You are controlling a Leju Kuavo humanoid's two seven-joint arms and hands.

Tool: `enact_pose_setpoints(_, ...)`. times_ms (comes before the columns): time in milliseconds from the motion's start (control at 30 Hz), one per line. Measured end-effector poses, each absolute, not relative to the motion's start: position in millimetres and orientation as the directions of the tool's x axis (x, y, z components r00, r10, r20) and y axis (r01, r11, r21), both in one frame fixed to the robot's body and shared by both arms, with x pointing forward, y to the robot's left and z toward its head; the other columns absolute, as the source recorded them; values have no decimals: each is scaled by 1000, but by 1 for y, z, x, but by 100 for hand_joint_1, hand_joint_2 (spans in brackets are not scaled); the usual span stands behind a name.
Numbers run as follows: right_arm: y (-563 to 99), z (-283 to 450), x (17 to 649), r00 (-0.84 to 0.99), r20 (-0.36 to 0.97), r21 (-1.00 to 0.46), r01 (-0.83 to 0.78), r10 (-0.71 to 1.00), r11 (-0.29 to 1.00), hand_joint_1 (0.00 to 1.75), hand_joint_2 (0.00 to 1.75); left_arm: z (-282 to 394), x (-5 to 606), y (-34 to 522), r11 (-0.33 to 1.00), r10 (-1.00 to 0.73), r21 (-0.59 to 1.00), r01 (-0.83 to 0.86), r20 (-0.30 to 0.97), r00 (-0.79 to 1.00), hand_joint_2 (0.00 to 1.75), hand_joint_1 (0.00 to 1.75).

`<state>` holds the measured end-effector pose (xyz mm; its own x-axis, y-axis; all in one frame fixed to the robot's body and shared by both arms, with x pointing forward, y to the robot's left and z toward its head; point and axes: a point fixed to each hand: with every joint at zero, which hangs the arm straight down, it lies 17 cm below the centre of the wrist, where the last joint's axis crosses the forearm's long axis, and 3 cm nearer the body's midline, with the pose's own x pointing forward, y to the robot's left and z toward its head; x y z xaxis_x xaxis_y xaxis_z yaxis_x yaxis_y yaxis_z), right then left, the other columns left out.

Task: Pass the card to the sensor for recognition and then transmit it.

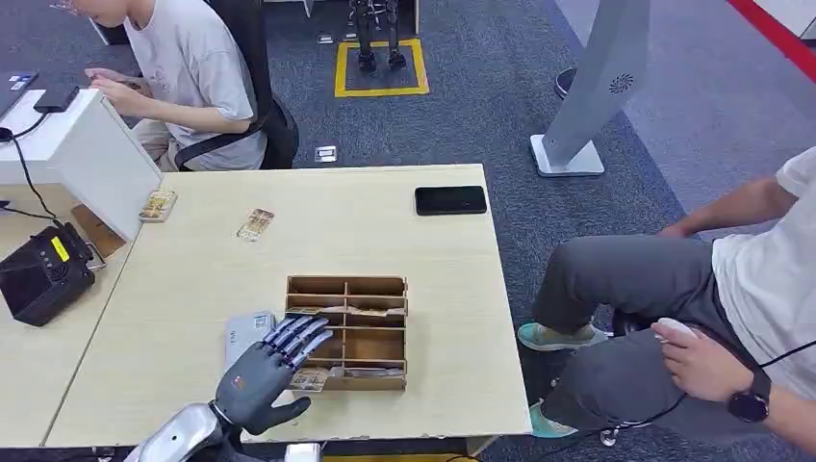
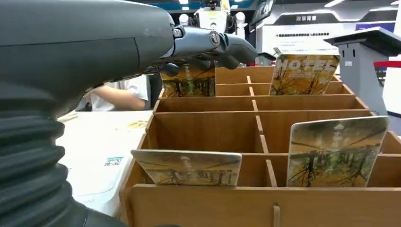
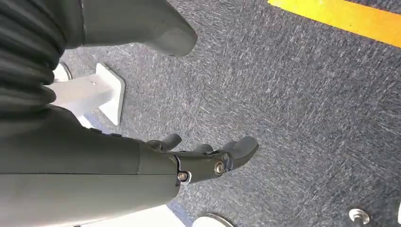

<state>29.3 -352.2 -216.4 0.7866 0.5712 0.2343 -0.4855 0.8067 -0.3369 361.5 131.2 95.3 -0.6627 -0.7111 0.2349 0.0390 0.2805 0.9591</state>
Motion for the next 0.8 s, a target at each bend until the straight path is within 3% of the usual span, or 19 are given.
enact_pose_setpoints(800,-352,-216,29,788,234,-335,-485,569,808,0,175,89,364,136,266,-730,963,36,226,-645,175,0)
